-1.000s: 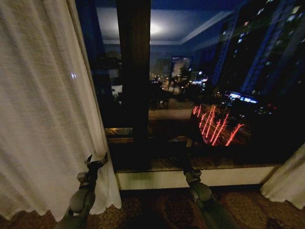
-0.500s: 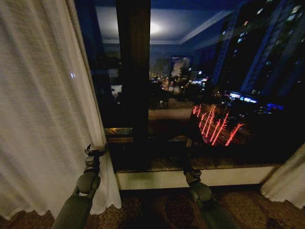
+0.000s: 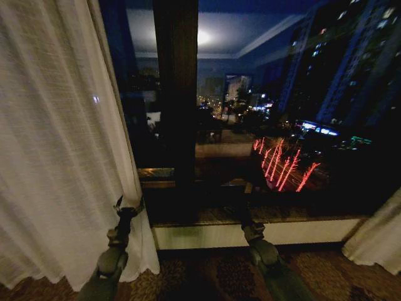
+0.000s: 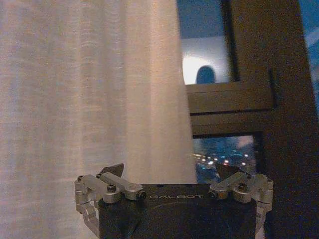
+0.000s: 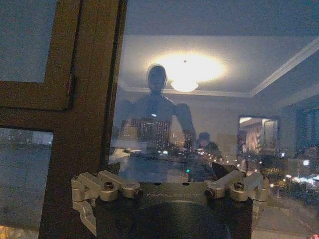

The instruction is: Open the curtains by pulling them apart, changing their state from closed to fully open.

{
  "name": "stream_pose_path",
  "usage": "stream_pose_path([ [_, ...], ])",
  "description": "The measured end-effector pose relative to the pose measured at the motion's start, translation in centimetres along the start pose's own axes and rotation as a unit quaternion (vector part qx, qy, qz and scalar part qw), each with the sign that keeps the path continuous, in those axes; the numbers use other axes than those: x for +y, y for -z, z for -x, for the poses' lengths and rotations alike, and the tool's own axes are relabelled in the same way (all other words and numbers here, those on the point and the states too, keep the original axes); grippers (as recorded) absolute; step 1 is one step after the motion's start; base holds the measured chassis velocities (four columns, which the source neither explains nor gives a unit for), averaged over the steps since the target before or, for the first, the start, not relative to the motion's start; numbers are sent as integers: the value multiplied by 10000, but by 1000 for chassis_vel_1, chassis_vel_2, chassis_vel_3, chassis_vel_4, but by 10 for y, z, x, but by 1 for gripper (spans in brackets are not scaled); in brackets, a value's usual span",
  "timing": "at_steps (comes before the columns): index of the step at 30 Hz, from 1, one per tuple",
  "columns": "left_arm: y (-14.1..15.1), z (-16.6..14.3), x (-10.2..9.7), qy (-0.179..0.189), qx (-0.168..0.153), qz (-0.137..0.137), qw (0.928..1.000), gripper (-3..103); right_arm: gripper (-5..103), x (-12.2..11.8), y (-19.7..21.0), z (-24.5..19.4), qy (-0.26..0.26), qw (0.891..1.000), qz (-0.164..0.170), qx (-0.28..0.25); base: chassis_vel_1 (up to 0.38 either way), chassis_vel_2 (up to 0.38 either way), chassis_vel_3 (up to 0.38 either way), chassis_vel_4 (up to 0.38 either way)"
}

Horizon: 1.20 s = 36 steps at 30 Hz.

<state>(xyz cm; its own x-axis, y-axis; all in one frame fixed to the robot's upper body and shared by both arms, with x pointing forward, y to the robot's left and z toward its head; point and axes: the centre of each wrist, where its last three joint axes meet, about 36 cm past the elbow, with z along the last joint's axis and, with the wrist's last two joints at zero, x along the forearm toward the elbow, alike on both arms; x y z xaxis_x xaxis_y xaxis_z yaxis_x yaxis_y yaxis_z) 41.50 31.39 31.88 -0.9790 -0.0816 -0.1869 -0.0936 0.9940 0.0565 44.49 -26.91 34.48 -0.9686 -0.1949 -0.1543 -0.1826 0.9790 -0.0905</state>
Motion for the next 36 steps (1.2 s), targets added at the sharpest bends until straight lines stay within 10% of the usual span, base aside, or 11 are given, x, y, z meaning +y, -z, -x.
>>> stream_pose_path([
  [36, -15, 107, 9, -120, 350, -270, 9990, 100, 100, 0, 0, 0, 0, 10000, 0, 0, 0, 0, 0, 0],
])
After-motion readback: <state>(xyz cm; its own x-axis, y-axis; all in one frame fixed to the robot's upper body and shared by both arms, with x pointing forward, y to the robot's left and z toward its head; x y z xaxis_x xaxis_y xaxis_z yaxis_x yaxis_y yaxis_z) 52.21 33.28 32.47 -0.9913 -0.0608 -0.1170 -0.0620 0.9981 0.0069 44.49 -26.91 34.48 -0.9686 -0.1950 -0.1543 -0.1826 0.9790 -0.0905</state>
